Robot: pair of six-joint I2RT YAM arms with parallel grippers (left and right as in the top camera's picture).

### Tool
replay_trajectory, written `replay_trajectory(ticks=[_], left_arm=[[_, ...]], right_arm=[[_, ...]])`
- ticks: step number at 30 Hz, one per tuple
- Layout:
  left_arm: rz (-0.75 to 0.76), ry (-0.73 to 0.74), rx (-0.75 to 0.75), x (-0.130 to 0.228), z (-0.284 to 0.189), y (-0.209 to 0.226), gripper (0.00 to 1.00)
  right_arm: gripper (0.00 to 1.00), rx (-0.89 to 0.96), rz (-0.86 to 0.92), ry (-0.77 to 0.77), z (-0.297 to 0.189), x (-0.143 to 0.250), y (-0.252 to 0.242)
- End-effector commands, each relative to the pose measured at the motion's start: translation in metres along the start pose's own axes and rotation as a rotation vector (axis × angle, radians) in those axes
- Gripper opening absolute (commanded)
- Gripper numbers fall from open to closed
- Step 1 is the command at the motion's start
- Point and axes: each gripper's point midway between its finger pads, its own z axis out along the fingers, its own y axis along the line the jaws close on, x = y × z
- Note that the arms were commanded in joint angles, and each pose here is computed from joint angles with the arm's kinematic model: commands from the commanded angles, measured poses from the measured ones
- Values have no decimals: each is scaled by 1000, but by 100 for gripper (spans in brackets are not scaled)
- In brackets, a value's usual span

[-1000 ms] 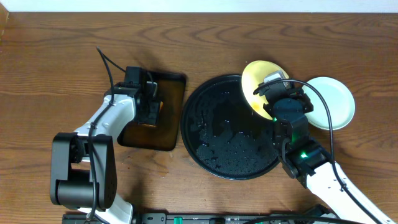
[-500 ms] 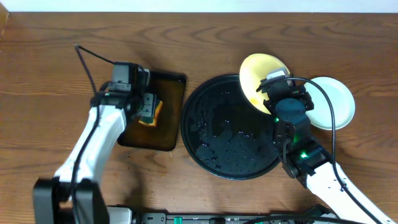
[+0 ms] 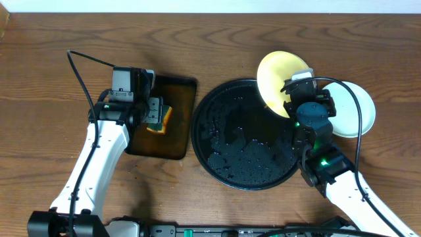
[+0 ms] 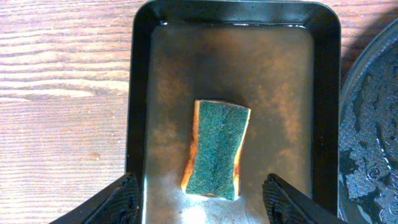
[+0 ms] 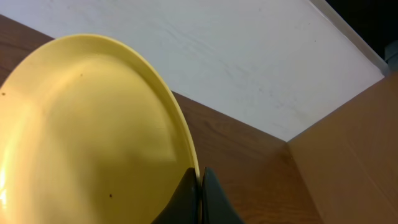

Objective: Clean dirty plates on tray and stack at the side

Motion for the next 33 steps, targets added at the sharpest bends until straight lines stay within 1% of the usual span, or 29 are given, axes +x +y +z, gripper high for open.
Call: replay_trajectory(ticks=[1, 3, 4, 8, 16, 25, 28, 29, 30, 33], left_arm=[[-8, -7, 5, -3, -2, 0, 65], [-8, -6, 5, -3, -2, 0, 65], [-8, -6, 5, -3, -2, 0, 66], [-24, -6, 5, -3, -2, 0, 66], [-23, -3, 5, -2, -2, 0, 67], [-23, -2, 5, -2, -2, 0, 67], [-23, -3, 6, -2, -2, 0, 68], [-23, -3, 9, -2, -2, -1, 70], [-24, -3, 12, -2, -2, -1, 71], [-23, -3, 13, -2, -2, -1, 71]], right_arm=[[1, -1, 42, -22, -2, -8, -3], [1, 2, 38, -17, -2, -7, -3], [1, 32, 58, -3, -1, -4, -10], [1, 134, 183, 52, 6, 13, -36], [1, 355, 484, 239, 24, 89, -103], [1, 333, 684, 396, 50, 159, -118], [1, 320, 703, 434, 57, 176, -118], [1, 325, 704, 446, 59, 181, -118], [1, 331, 703, 458, 60, 186, -119], [9, 345, 702, 495, 62, 200, -119]])
